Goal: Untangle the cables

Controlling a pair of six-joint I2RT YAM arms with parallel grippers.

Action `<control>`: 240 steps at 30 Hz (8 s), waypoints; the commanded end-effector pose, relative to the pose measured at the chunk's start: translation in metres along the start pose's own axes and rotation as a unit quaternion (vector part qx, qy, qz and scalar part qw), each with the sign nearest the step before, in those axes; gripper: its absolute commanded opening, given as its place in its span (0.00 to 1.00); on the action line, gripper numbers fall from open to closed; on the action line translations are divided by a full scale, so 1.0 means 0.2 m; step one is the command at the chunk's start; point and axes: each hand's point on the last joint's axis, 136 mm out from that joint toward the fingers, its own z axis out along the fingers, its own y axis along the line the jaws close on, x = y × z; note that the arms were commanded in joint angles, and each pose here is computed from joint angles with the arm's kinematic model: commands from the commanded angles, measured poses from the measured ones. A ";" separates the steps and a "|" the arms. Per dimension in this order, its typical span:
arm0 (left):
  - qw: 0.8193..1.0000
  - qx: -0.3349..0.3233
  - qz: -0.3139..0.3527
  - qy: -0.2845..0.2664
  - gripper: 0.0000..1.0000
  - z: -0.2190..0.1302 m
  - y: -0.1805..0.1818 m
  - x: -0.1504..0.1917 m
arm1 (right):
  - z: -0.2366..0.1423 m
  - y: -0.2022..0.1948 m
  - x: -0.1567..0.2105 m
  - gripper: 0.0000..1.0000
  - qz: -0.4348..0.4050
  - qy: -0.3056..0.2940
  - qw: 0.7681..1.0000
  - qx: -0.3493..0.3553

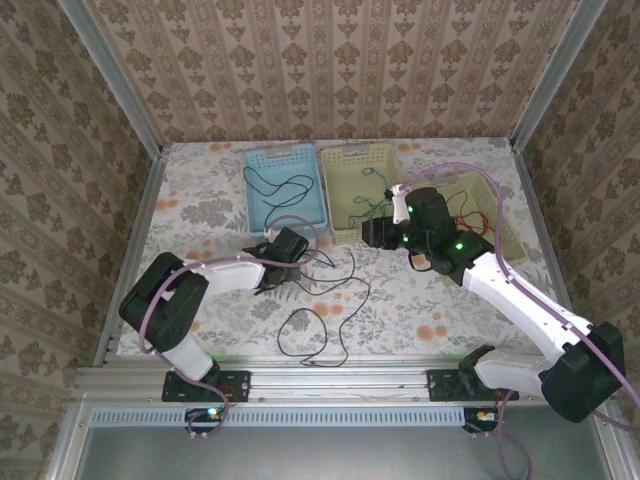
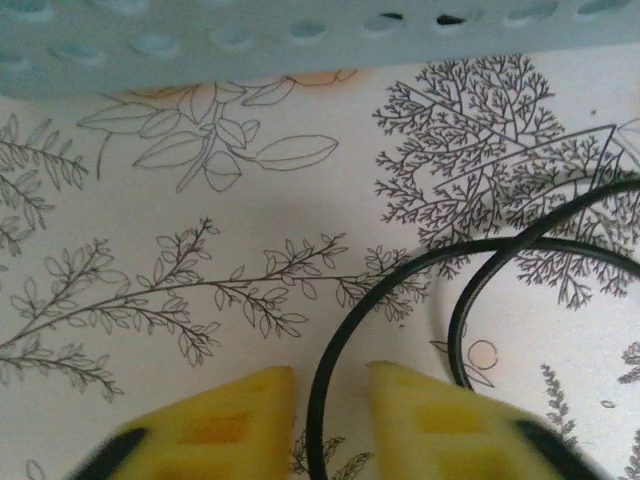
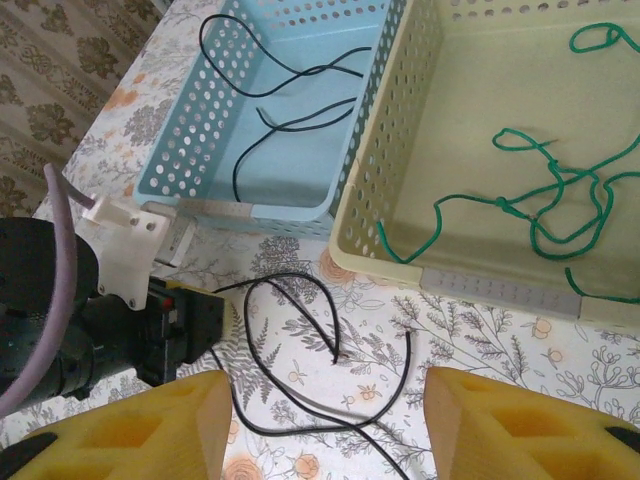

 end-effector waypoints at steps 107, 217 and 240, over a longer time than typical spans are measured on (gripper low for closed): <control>0.787 0.281 0.538 0.109 0.57 -0.02 -1.06 0.44 | -0.25 -0.39 0.03 0.53 0.084 -0.032 0.991 0.095; 0.902 -0.280 0.006 -0.330 1.00 -0.43 1.05 -0.54 | 0.05 -1.31 0.16 1.00 -0.031 -0.202 0.925 0.320; 0.927 -0.121 0.024 -0.353 1.00 -0.17 1.06 -0.63 | 0.08 -1.31 0.17 1.00 -0.034 -0.184 0.929 0.319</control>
